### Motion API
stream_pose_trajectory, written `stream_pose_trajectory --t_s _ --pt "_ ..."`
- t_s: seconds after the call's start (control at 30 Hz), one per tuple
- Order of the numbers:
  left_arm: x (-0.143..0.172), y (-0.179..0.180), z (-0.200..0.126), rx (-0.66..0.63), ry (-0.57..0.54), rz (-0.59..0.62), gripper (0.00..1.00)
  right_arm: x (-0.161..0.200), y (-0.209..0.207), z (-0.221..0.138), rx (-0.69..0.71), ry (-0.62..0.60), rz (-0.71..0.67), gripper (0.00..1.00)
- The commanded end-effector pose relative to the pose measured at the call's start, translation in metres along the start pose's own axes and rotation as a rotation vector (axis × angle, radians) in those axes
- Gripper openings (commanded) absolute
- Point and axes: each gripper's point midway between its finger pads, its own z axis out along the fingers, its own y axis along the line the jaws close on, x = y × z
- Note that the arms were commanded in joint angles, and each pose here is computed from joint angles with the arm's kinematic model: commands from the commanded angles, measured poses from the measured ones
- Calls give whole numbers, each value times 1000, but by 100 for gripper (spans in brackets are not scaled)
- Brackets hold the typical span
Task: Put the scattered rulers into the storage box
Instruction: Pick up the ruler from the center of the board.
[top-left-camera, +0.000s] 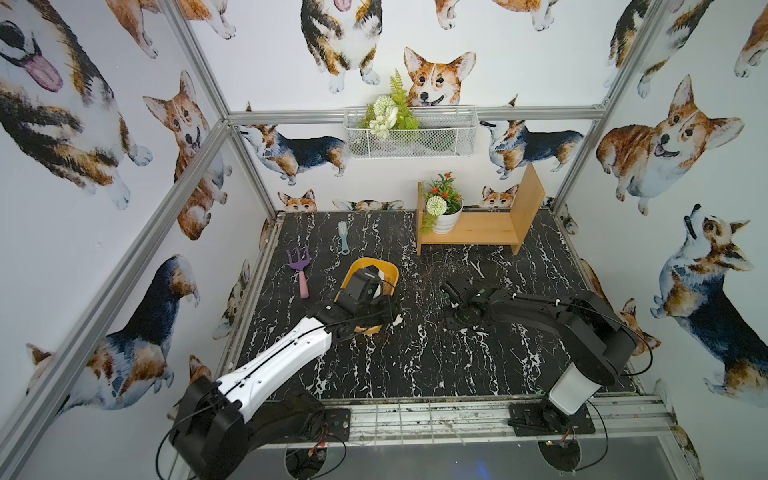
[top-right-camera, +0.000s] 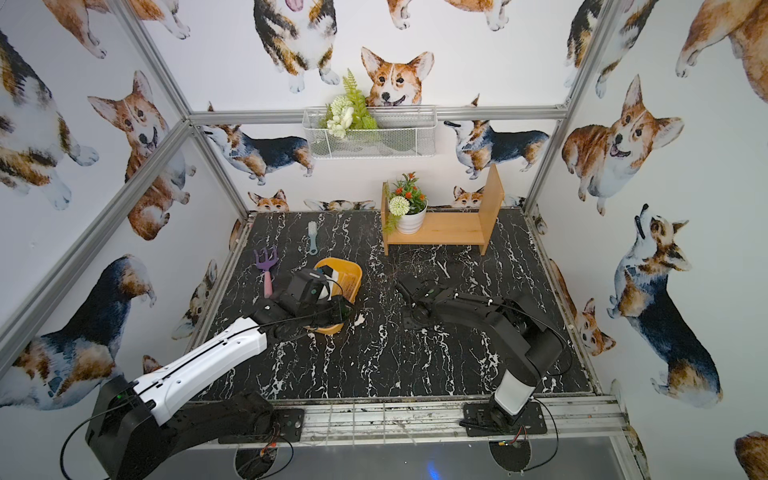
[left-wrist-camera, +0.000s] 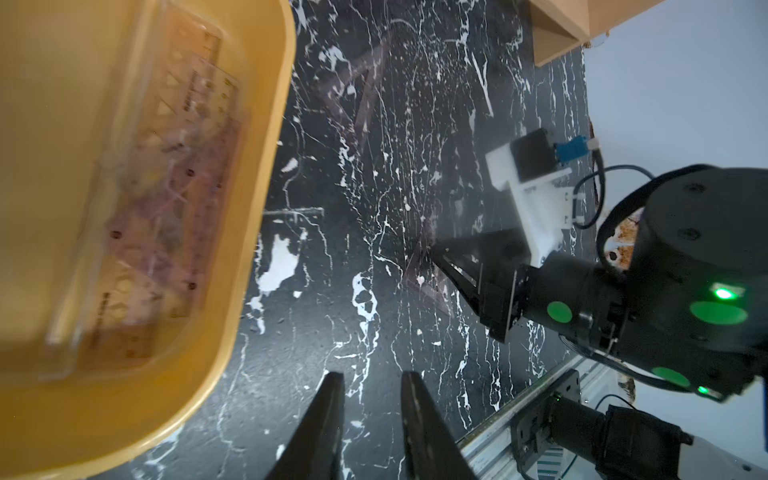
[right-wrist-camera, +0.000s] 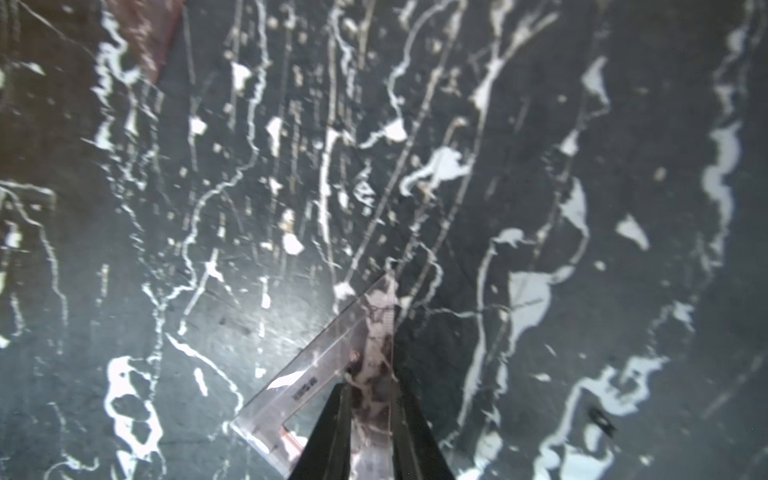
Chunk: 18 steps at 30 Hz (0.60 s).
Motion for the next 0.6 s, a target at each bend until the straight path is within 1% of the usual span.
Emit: stream_pose_trajectory --t_s 0.0,0.1,0.23,0.37,0.5,0.57 --pt "-1 -32 23 108 -11 -45 30 47 -28 1 107 191 -14 25" --pt "12 -42 45 128 37 -45 30 47 -26 3 99 202 -17 24" --pt "27 -48 68 138 89 -52 29 50 -23 6 83 220 -18 18" --pt "38 -43 88 127 132 -73 29 60 -23 14 65 251 -15 13" --pt "47 -43 105 135 172 -90 35 71 -23 21 49 284 -13 11" --pt "51 -43 112 140 184 -104 36 74 -24 24 45 295 -11 11"
